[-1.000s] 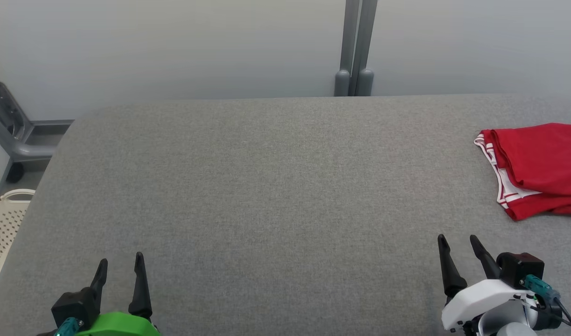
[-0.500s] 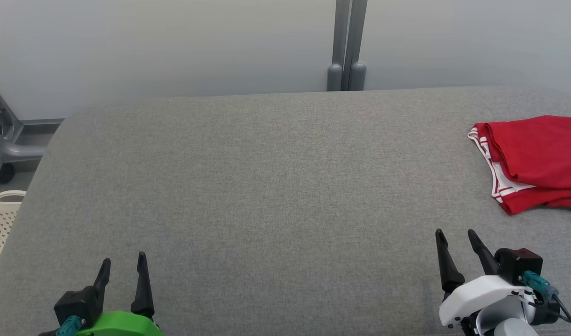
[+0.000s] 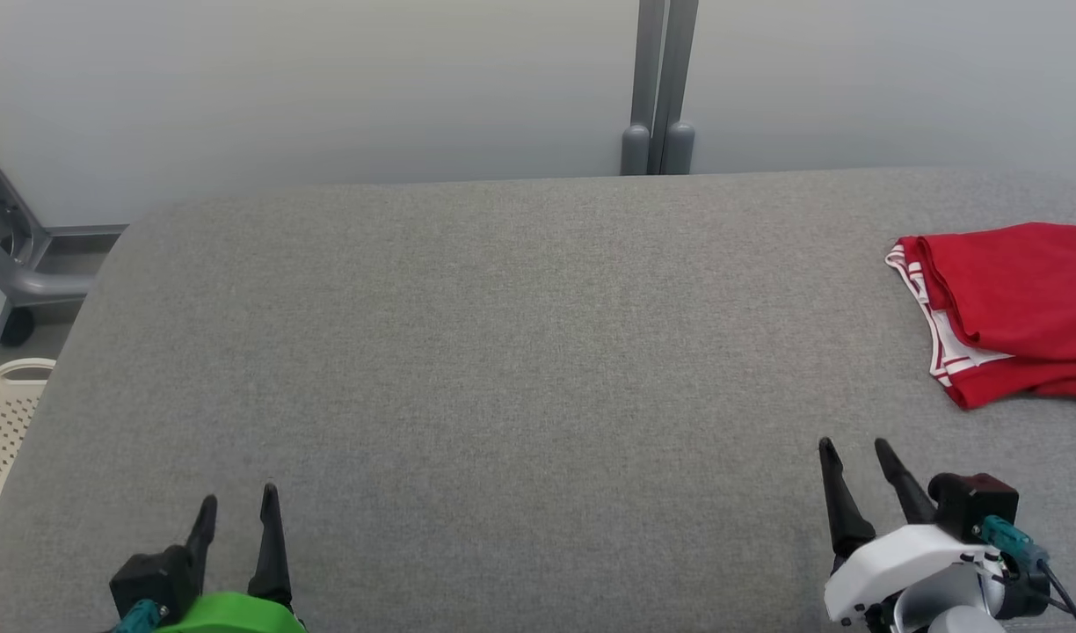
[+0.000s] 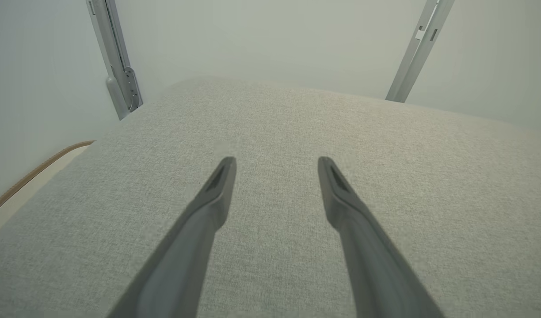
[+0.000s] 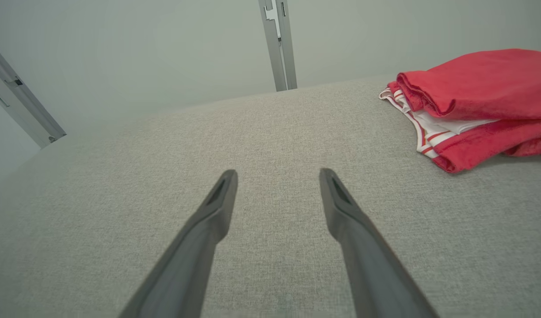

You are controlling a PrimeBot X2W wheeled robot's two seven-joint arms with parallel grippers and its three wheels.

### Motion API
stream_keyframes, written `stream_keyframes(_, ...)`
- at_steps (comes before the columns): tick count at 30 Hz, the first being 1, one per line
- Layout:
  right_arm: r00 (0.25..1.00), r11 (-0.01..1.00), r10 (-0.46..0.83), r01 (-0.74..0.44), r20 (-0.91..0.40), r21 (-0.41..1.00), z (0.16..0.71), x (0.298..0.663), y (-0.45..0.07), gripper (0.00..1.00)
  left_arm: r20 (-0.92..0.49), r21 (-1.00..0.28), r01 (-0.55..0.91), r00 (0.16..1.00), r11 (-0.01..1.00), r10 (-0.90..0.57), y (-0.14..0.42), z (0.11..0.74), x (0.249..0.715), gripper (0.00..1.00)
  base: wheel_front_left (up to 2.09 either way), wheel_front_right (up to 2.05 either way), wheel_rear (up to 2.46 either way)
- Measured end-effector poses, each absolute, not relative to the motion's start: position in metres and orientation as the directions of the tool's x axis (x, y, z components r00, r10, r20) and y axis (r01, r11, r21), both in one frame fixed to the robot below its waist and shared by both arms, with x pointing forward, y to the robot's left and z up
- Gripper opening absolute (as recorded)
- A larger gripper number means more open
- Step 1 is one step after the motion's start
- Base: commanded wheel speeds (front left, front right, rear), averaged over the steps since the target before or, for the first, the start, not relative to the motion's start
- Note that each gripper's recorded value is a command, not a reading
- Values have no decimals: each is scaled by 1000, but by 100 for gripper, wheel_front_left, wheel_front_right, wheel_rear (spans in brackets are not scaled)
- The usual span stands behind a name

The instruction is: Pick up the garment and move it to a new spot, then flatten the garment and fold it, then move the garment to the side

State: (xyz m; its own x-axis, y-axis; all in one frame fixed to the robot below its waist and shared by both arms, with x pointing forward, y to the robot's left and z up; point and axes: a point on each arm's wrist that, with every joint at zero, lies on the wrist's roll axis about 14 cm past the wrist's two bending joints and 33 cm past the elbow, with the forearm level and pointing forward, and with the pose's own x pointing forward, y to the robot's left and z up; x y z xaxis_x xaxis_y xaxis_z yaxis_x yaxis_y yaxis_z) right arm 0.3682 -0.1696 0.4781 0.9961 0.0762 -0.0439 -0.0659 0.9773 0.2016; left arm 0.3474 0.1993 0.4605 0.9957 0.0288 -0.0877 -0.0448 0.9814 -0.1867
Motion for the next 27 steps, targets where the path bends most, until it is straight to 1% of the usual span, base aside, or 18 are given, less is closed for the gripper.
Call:
stream_keyframes(5, 992, 976, 74, -51, -103, 212, 459, 358, -169, 0, -150, -194, -61, 988, 979, 32, 197, 441, 336, 0, 0, 0, 0)
stream_keyframes(8, 989, 969, 65, -32, -131, 243, 451, 355, -170, 0, -189, -224, -79, 981, 971, 36, 196, 432, 332, 0, 0, 0, 0)
stream_keyframes(20, 995, 898, 23, 23, -100, 439, 461, 358, -177, 0, -236, -413, -150, 970, 899, 53, 201, 431, 340, 0, 0, 0, 0)
stream_keyframes(27, 996, 836, 1, 46, -85, 547, 467, 360, -181, 0, -250, -527, -179, 967, 831, 49, 201, 434, 346, 0, 0, 0, 0)
